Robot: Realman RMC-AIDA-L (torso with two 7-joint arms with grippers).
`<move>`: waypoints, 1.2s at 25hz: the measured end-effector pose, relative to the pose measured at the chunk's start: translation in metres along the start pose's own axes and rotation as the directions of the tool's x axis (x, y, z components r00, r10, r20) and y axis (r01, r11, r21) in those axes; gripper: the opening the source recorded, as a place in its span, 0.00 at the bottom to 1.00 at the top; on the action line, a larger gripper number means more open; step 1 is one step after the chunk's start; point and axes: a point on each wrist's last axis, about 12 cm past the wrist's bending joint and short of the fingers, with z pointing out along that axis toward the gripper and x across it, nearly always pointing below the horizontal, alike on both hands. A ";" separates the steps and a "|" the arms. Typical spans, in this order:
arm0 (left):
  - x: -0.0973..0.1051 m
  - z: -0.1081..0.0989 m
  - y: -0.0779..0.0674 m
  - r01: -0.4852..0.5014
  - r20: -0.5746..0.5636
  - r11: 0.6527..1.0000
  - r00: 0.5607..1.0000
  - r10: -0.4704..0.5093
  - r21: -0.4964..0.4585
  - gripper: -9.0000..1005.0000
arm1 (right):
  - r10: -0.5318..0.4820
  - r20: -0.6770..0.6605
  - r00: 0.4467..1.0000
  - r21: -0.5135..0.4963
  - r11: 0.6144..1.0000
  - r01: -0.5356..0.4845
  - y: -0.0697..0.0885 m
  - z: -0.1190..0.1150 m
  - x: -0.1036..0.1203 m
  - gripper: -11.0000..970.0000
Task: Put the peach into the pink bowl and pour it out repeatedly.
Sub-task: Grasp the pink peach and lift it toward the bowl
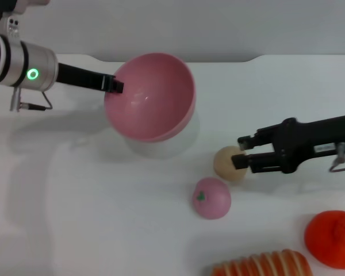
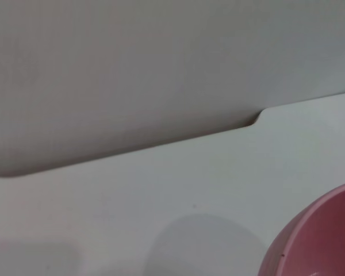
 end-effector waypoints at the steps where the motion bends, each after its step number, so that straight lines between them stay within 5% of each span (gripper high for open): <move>1: -0.002 0.001 -0.002 -0.004 0.004 1.000 1.000 0.004 0.001 0.05 | 0.008 -0.004 1.000 -0.006 1.000 -0.008 -0.001 0.006 0.001 0.52; 14: -0.020 0.011 -0.018 -0.044 0.069 0.999 0.997 0.043 0.001 0.05 | 0.066 -0.078 0.995 0.007 0.998 -0.066 -0.013 0.060 0.001 0.52; 30: -0.026 0.010 -0.017 -0.044 0.102 0.999 0.994 0.045 -0.016 0.05 | 0.186 -0.177 0.967 0.096 0.981 -0.171 -0.018 0.086 0.015 0.52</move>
